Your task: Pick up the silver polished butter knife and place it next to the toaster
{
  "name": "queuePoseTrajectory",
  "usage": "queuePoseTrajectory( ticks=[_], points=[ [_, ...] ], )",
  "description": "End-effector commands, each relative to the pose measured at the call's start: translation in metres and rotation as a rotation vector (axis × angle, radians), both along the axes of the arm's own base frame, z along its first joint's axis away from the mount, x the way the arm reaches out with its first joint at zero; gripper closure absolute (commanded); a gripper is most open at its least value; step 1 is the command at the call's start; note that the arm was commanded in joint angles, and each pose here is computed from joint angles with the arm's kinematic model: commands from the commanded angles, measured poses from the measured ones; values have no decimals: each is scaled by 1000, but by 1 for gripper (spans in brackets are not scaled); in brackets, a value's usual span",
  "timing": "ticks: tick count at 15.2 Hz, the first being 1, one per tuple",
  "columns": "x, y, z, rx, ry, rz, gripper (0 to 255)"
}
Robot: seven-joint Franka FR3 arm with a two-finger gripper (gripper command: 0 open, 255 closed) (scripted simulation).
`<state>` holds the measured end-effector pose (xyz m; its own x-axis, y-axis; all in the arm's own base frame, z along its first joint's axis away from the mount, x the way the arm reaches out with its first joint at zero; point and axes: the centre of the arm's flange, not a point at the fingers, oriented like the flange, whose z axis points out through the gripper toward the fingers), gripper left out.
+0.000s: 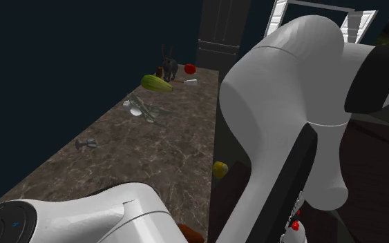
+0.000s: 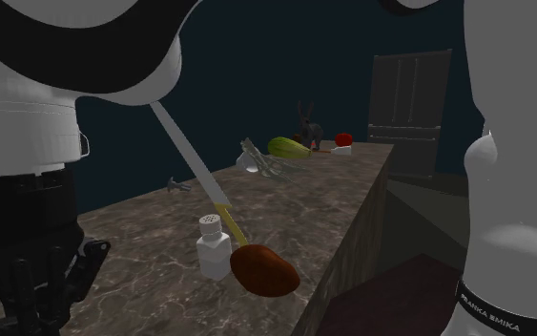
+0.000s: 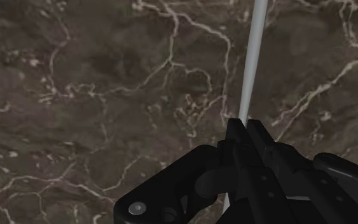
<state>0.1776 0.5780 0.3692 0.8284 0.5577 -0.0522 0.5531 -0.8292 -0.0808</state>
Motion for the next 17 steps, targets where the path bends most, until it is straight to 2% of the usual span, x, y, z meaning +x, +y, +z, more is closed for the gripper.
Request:
queuePoseTrajectory(
  ticks=[1,4,5,10,14,17],
  points=[
    [0,0,0,0,0,0,255],
    [0,0,0,0,0,0,255],
    [0,0,0,0,0,0,0],
    [0,0,0,0,0,0,0],
    [4,-2,49,0,0,0,0],
    [4,-2,49,0,0,0,0]
  ],
)
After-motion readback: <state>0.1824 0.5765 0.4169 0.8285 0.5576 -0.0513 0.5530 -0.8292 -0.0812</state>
